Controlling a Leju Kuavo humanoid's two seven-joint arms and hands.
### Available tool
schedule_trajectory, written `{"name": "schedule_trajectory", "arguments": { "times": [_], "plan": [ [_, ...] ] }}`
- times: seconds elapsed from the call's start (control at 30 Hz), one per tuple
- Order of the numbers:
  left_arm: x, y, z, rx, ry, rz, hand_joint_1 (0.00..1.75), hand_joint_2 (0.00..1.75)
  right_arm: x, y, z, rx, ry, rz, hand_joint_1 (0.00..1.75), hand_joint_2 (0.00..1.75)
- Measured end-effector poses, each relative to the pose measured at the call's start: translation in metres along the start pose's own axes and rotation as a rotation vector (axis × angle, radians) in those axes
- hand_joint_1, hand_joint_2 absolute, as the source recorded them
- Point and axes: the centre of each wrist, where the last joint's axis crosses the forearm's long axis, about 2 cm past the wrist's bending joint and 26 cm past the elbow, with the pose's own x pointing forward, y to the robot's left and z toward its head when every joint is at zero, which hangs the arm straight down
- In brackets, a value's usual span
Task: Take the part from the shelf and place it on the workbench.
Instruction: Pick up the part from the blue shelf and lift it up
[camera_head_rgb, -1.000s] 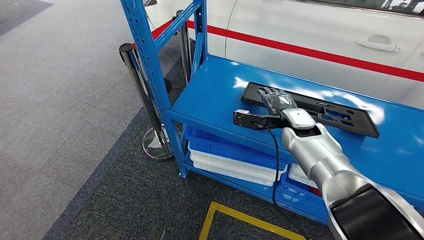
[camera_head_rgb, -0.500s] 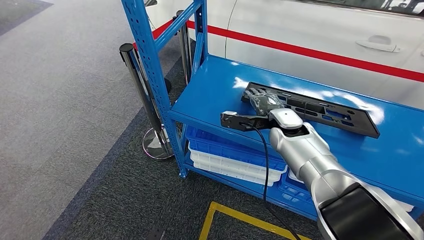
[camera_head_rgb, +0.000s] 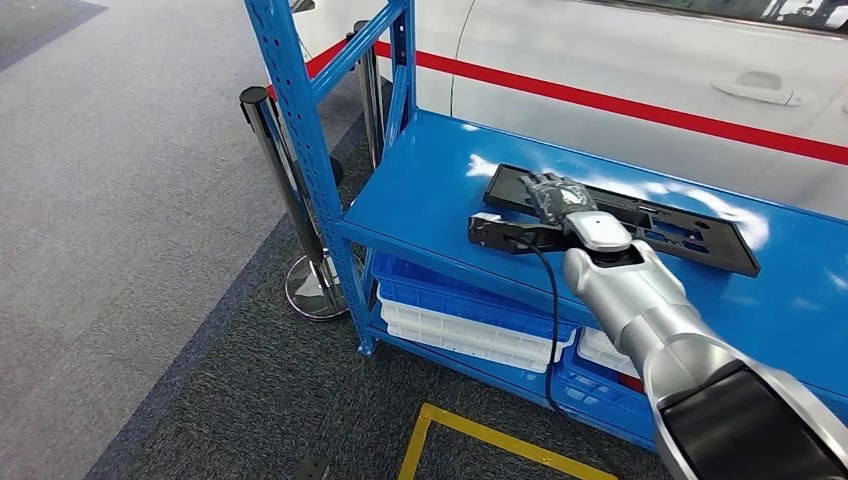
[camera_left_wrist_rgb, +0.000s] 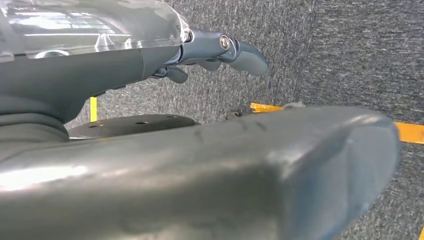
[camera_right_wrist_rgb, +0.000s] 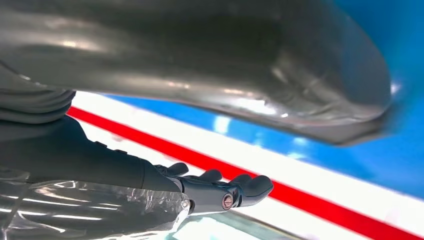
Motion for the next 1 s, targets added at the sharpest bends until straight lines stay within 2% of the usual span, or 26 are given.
{"name": "schedule_trajectory", "arguments": {
  "times": [0.27,0.5,0.7,1.0],
  "plan": [
    [-0.004,0.001,0.001,0.010,0.009,0.006,0.00,0.00,-0.079,-0.026,0.002,-0.033,0.181,0.057,0.00,0.00],
    [-0.007,0.002,0.001,0.014,0.000,0.017,0.00,0.00,-0.129,-0.025,0.013,-0.036,0.284,0.067,0.00,0.00],
    [-0.006,0.002,0.001,0.014,-0.009,0.017,0.00,0.00,-0.147,-0.025,0.018,-0.037,0.317,0.057,0.00,0.00],
    [-0.005,0.002,0.001,0.015,-0.030,0.020,0.00,0.00,-0.149,-0.024,0.019,-0.045,0.300,0.055,0.00,0.00]
  ]
}}
